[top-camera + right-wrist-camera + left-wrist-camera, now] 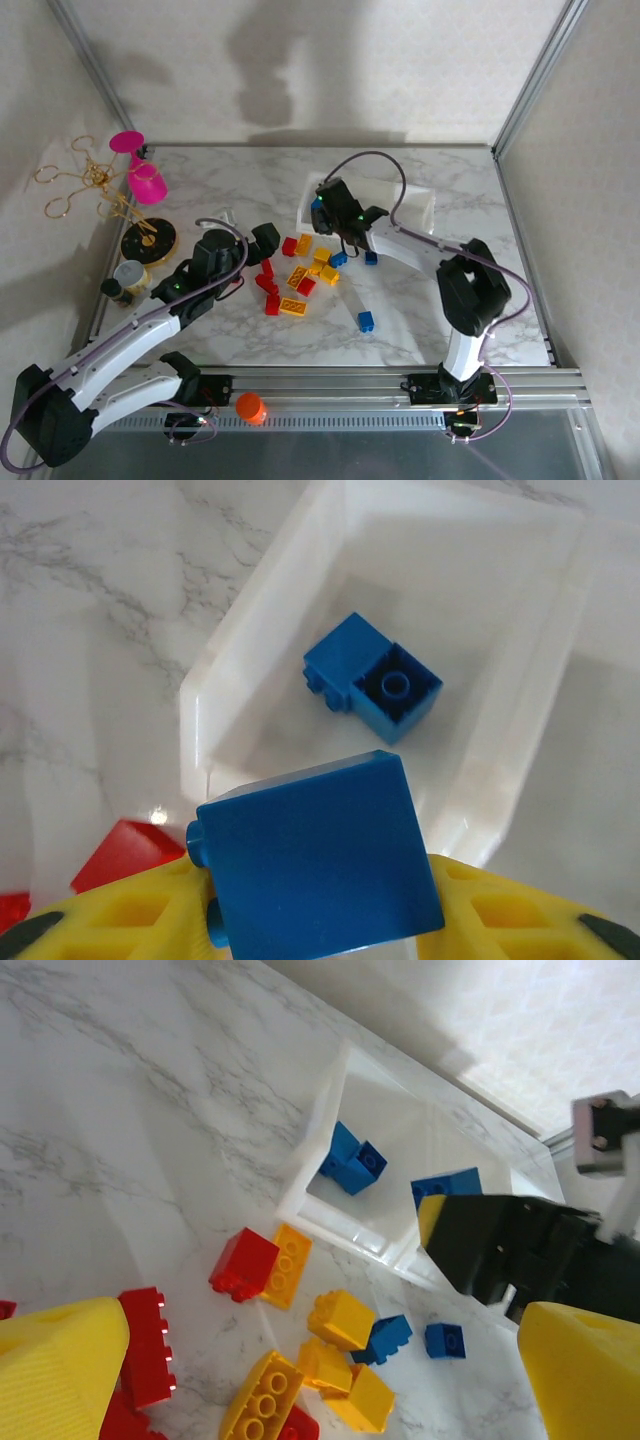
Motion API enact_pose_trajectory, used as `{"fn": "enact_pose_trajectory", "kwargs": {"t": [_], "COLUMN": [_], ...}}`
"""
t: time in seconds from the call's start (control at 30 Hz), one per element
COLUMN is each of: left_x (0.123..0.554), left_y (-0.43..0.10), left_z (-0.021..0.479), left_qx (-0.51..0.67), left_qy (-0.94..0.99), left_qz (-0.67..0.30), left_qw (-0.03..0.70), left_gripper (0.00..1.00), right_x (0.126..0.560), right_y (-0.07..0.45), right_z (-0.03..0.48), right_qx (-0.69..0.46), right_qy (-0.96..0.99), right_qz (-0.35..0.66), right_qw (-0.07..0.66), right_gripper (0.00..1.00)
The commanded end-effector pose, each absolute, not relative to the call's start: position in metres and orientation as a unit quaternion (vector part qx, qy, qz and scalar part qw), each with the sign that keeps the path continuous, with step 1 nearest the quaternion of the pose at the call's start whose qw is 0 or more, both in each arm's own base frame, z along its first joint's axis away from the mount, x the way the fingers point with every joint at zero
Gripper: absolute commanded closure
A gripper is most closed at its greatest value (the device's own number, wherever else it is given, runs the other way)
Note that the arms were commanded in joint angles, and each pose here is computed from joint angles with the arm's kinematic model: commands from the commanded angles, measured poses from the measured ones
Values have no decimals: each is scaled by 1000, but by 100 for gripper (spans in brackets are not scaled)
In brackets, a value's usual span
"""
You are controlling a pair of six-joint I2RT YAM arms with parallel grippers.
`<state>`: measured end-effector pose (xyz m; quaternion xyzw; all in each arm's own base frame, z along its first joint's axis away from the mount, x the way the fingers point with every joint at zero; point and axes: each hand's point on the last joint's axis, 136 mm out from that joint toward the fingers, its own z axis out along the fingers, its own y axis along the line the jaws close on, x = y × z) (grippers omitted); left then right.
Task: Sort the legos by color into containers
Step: Place the lego in the container.
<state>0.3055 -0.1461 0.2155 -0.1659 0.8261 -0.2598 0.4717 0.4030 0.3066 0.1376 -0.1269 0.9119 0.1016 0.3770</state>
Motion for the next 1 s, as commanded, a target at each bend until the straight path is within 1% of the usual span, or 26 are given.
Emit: {"fn": "enact_pose_trajectory", "kwargs": {"t": [0.0,0.1,0.13,0.3,0.47,0.57,0.67,0.8,0.97], "left_x": [318,325,327,334,335,335,333,331,326], "left_y": [-145,-144,-145,-150,-152,-151,-152,-152,-154], "left_z": [232,230,229,225,225,228,233,237,242], "left_qx": [-158,-161,-162,-160,-159,-160,-159,-158,-151], "left_qy": [817,818,818,823,824,822,819,818,817], "left_qz": [-261,-262,-264,-269,-273,-273,-280,-283,-295], "left_qw": [489,487,485,475,470,473,476,476,472], "left_gripper": [0,0,0,1,0,0,0,0,0], "right_x": [432,449,462,489,503,507,508,501,471], "right_y": [311,323,313,317,324,326,328,325,320], "right_z": [138,134,132,113,108,114,130,156,197], "right_qx": [-127,-139,-127,-128,-141,-143,-147,-148,-149], "right_qy": [910,904,906,914,911,908,902,896,881], "right_qz": [92,86,78,77,76,75,79,87,130], "right_qw": [385,395,396,378,381,387,398,410,430], "right_gripper": [53,53,52,51,49,44,40,38,34]}}
